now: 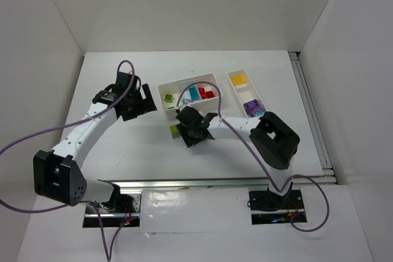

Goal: Sort the legos into containers by color

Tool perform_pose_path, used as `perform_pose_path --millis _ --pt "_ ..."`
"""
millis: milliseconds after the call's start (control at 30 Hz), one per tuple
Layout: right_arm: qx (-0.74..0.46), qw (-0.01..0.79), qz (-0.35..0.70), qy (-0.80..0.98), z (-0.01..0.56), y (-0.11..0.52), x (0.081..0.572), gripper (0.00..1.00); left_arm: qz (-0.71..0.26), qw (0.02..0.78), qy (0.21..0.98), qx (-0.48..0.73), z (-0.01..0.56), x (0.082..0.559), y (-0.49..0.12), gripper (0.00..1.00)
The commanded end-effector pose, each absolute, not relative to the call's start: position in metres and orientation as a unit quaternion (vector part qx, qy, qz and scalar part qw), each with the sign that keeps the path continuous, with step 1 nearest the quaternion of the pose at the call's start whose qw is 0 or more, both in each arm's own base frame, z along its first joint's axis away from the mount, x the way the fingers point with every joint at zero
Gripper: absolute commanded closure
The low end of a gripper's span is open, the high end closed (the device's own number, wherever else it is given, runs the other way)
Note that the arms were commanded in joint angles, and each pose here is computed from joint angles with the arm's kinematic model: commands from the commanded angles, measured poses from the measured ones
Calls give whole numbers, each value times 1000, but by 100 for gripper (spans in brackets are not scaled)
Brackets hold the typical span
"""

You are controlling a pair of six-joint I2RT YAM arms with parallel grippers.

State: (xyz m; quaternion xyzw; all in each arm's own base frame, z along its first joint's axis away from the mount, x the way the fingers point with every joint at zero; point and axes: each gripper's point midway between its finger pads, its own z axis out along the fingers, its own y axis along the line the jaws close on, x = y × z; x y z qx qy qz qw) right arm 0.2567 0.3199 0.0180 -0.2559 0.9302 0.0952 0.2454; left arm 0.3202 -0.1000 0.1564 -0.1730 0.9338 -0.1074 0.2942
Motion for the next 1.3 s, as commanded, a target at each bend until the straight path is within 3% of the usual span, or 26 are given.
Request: perform_pose_path --millis 0,100,133,200,467,800,867,933,1133,1167,1267 --pt "-265 265 113 920 27 340 260 51 -116 309 928 -173 165 321 -96 6" --pt "-262 275 107 919 30 340 265 63 -118 314 926 -173 167 324 -97 7" --pt "-257 288 104 917 43 341 270 73 -116 310 928 -173 164 324 -97 7" --pt "-251 297 84 918 59 333 274 78 -116 314 928 -162 167 326 -95 7" --pt "-236 382 142 882 172 350 305 79 -86 321 921 -204 174 342 -45 8" --pt "-217 437 143 861 192 403 408 79 -82 324 915 -227 184 343 -28 8" --pt "-224 440 136 859 185 407 421 76 -84 318 916 -230 180 344 -27 8" --pt "-216 450 134 856 180 413 436 63 -87 313 918 -229 178 344 -29 8" --pt "-186 461 149 855 187 408 454 60 -88 317 916 -228 181 346 -29 9" --pt "-186 461 149 855 187 408 454 44 -87 313 918 -229 178 347 -29 9" --pt "-188 461 140 856 194 400 450 25 -87 313 918 -229 178 347 -29 9"
